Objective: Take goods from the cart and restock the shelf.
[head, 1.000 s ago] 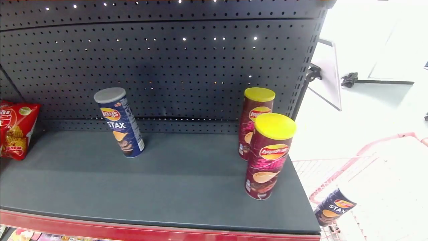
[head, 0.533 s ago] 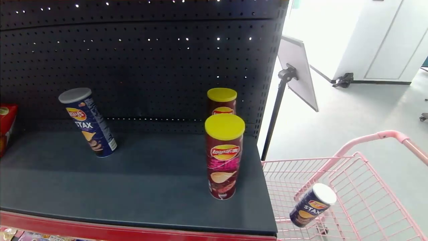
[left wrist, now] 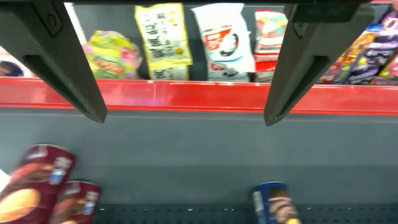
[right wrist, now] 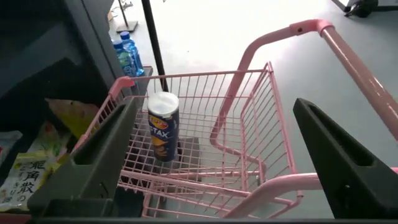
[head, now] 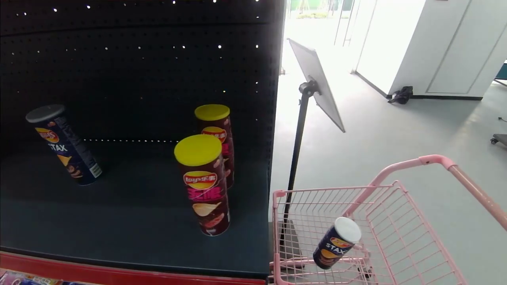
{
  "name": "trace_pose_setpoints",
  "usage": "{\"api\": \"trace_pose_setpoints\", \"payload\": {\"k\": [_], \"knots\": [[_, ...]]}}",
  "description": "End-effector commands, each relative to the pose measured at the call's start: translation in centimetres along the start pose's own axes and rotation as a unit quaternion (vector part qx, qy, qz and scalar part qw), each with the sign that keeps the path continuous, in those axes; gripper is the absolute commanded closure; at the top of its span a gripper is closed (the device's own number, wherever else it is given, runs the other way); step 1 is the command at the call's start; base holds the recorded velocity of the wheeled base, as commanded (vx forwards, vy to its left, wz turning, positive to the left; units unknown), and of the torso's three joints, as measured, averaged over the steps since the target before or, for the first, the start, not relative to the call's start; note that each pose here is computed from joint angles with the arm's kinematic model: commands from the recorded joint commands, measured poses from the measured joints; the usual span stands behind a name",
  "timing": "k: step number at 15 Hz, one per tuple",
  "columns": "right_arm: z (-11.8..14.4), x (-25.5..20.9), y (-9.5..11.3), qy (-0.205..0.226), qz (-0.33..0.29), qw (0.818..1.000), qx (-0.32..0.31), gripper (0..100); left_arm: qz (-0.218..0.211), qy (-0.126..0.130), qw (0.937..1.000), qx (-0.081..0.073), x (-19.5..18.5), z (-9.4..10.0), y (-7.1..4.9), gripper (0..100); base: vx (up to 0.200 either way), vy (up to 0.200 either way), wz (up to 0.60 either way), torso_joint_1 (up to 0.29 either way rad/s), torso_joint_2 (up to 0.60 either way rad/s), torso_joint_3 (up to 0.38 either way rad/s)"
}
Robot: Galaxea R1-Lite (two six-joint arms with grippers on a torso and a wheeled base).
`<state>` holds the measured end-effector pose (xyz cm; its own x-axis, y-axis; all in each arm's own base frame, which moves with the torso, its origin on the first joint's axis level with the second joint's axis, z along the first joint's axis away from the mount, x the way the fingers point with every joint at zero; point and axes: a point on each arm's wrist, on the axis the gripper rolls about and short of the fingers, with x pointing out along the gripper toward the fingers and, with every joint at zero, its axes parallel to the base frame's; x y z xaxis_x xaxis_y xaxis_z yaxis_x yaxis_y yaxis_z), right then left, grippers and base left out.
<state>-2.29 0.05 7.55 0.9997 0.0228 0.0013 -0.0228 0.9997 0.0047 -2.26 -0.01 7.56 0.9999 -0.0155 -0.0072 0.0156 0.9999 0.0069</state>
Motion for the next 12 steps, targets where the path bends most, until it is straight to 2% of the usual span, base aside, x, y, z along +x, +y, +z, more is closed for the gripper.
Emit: {"api": "trace_pose_setpoints", "payload": {"k": [1, 4, 11, 12], "knots": [[0.0, 0.01, 0.0, 0.001, 0.0, 1.0, 0.0, 0, -0.001, 0.001, 1.0, -0.002, 0.01, 0.0, 0.0, 0, 0.0, -0.2, 0.0, 0.007, 0.0, -0.002], [0.0, 0.01, 0.0, 0.001, 0.0, 1.0, 0.0, 0, -0.001, 0.001, 1.0, -0.003, 0.01, 0.0, 0.0, 0, 0.0, -0.2, 0.0, 0.001, 0.0, 0.002], [0.0, 0.01, 0.0, 0.001, 0.0, 1.0, 0.0, 0, -0.001, 0.001, 1.0, -0.003, 0.01, 0.0, 0.0, 0, 0.0, 0.0, 0.0, 0.0, 0.0, 0.0], [0.0, 0.01, 0.0, 0.001, 0.0, 1.0, 0.0, 0, -0.001, 0.001, 1.0, -0.003, 0.01, 0.0, 0.0, 0, -0.2, 0.0, 0.0, -0.002, 0.01, -0.002]]}}
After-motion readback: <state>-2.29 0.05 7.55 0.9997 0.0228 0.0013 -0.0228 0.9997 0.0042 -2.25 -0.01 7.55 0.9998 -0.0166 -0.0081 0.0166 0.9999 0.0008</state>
